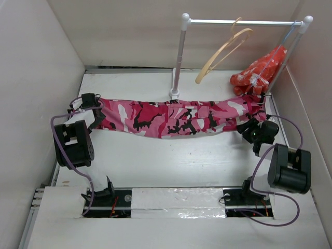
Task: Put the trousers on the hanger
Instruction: Fold the trousers at the center of the board.
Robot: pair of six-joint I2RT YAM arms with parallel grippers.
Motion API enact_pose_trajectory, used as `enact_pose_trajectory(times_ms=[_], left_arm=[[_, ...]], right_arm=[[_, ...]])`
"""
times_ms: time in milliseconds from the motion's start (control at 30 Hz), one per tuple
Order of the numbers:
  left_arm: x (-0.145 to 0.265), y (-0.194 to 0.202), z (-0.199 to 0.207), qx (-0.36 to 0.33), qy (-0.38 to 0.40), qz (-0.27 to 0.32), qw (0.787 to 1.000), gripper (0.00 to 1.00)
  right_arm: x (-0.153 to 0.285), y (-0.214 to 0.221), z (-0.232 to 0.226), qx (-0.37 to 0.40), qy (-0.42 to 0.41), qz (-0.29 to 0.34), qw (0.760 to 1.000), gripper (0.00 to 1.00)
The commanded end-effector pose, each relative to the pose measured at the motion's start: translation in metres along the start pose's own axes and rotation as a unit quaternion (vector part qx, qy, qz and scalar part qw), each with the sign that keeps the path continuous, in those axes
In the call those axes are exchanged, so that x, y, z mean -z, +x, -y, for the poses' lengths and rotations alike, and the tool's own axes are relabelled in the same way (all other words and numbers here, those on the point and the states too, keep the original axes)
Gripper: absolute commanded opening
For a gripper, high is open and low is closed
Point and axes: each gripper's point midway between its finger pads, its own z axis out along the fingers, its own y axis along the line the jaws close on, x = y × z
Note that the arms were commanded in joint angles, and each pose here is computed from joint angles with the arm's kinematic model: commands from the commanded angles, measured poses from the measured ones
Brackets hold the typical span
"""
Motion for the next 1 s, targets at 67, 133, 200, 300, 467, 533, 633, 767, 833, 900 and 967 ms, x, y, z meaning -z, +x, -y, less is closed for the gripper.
enact_pose_trajectory(times_ms=[67, 133, 200, 300, 467, 533, 633, 767, 833, 900, 967], left_arm=[[-0.002, -0.009, 0.012, 0.019, 0.017, 0.004, 1.000, 0.61], [-0.007, -0.008, 0.014, 0.023, 0.014, 0.002, 1.000, 0.56], [-0.010, -0.008, 0.014, 0.029, 0.008, 0.002, 1.000, 0.48], [-0.010, -0.014, 0.013, 0.034, 0.001, 0.013, 0.999, 0.18], [0.000, -0.034, 0.005, 0.032, -0.019, 0.047, 0.998, 0.00], [0.007, -0.041, 0.003, 0.032, -0.020, 0.062, 0.997, 0.00], [0.015, -0.045, 0.000, 0.037, -0.016, 0.074, 0.996, 0.00], [0.022, -0.044, -0.010, 0.038, -0.029, 0.080, 0.996, 0.00], [0.027, -0.046, -0.031, 0.038, -0.070, 0.092, 0.993, 0.00], [0.030, -0.044, -0.044, 0.036, -0.086, 0.090, 0.992, 0.00], [0.039, -0.042, -0.060, 0.043, -0.099, 0.088, 0.990, 0.00]], right_arm=[[-0.021, -0.029, -0.013, -0.030, -0.041, 0.037, 0.998, 0.40], [-0.021, -0.039, -0.018, -0.032, -0.044, 0.049, 0.997, 0.25], [-0.021, -0.042, -0.019, -0.031, -0.034, 0.055, 0.997, 0.17], [-0.021, -0.047, -0.017, -0.031, -0.022, 0.064, 0.997, 0.00], [0.000, -0.054, -0.011, -0.033, -0.004, 0.102, 0.994, 0.00], [0.008, -0.052, -0.008, -0.027, 0.005, 0.107, 0.994, 0.00], [0.022, -0.054, -0.009, -0.014, 0.009, 0.112, 0.994, 0.00], [0.044, -0.047, 0.001, -0.012, 0.022, 0.119, 0.993, 0.00], [0.059, -0.051, 0.004, -0.007, 0.021, 0.137, 0.990, 0.00], [0.069, -0.039, 0.009, -0.012, 0.028, 0.120, 0.992, 0.00], [0.086, -0.033, 0.005, -0.010, 0.023, 0.124, 0.992, 0.00]])
